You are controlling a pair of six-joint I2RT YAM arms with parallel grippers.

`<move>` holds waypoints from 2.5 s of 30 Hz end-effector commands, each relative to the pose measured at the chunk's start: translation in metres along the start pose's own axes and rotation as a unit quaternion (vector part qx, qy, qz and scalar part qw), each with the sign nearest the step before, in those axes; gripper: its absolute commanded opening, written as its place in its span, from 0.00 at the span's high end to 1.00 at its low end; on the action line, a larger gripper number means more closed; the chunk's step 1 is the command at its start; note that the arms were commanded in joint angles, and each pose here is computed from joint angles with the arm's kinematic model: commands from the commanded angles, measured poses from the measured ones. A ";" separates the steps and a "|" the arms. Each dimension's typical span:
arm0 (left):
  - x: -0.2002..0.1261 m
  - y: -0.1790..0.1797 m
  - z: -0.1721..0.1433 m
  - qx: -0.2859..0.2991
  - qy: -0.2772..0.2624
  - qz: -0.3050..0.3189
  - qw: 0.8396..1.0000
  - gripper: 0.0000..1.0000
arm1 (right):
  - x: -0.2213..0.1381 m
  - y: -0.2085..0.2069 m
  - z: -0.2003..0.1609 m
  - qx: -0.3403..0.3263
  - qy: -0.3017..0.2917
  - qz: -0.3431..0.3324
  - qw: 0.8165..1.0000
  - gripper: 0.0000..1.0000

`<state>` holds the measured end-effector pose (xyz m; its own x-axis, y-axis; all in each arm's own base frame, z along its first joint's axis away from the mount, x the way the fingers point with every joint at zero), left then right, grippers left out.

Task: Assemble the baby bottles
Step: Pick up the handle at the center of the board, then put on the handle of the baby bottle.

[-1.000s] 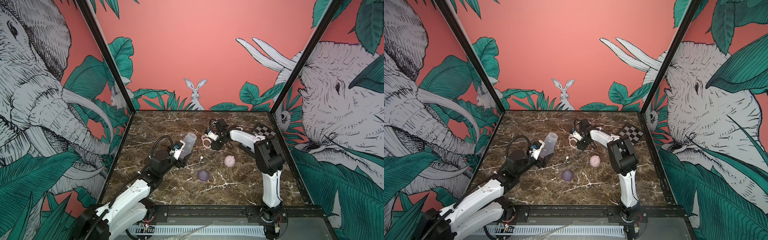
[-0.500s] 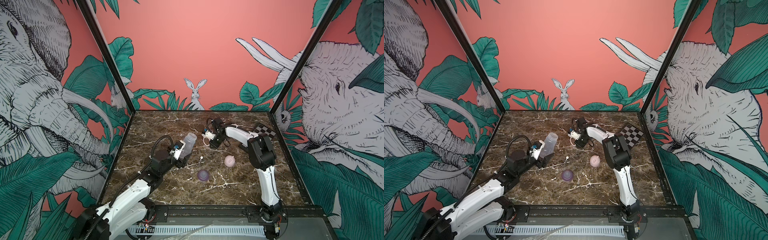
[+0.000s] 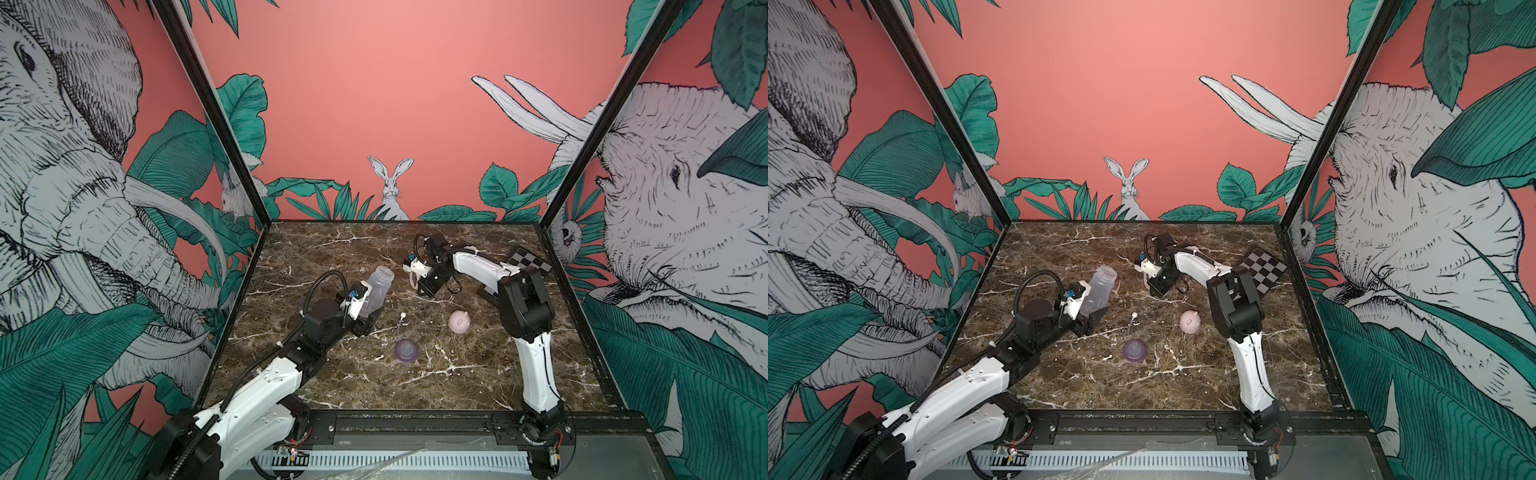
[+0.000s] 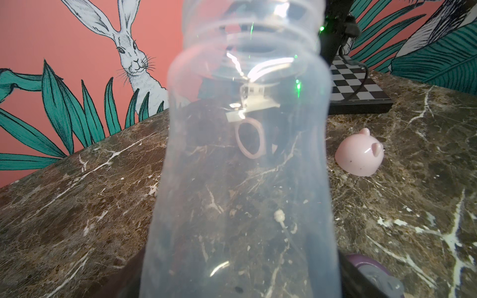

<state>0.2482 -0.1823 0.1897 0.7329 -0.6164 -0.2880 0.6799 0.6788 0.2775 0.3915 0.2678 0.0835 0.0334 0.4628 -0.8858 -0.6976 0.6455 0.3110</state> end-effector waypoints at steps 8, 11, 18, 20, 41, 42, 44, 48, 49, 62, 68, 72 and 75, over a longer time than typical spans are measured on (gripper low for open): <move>-0.002 0.005 0.029 0.001 -0.060 0.006 0.998 0.33 | -0.138 0.073 0.056 0.123 -0.228 0.276 0.925 1.00; 0.001 0.004 0.032 0.003 -0.072 -0.001 0.997 0.33 | -0.168 0.090 0.066 0.140 -0.262 0.340 0.892 1.00; 0.009 0.004 0.050 0.002 -0.102 -0.015 0.995 0.34 | -0.239 0.121 0.082 0.167 -0.339 0.447 0.811 1.00; 0.011 0.005 0.054 0.002 -0.109 -0.017 0.994 0.34 | -0.257 0.130 0.085 0.169 -0.350 0.470 0.792 1.00; 0.027 0.024 0.131 0.001 -0.223 -0.013 0.975 0.37 | -0.323 0.229 0.069 0.104 -0.329 0.556 0.756 1.00; 0.025 0.025 0.133 0.000 -0.227 -0.013 0.974 0.37 | -0.321 0.228 0.069 0.107 -0.326 0.558 0.756 1.00; 0.023 0.026 0.137 0.000 -0.232 -0.012 0.973 0.37 | -0.319 0.229 0.069 0.108 -0.321 0.567 0.751 1.00; 0.021 0.028 0.142 -0.001 -0.246 -0.007 0.969 0.37 | -0.313 0.232 0.072 0.111 -0.314 0.585 0.740 1.00; 0.020 0.028 0.144 -0.002 -0.250 -0.008 0.968 0.37 | -0.308 0.230 0.072 0.117 -0.314 0.585 0.739 1.00; 0.014 0.033 0.161 -0.013 -0.284 -0.004 0.959 0.39 | -0.272 0.222 0.069 0.145 -0.300 0.573 0.749 1.00; 0.014 0.036 0.164 -0.020 -0.294 0.004 0.956 0.39 | -0.267 0.233 0.070 0.142 -0.296 0.589 0.738 1.00; 0.014 0.039 0.164 -0.029 -0.303 0.014 0.952 0.39 | -0.264 0.237 0.071 0.144 -0.298 0.596 0.731 1.00; 0.012 0.041 0.165 -0.033 -0.310 0.024 0.950 0.40 | -0.262 0.237 0.069 0.148 -0.300 0.599 0.727 1.00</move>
<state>0.2947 -0.2317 0.3166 0.6736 -0.7115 0.2001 0.6795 0.7027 0.2111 0.2715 0.3439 0.4047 -0.1114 0.9471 0.3011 -0.3064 -0.3210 0.8962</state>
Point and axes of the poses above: each gripper's point midway between its finger pads, its own x axis out along the fingers, its own y axis along the line the jaws close on, z = x × y, the point moved 3 cm from there along -x, back along the fingers, and after that the axes turned 10 degrees about x, right-handed, at the moved point
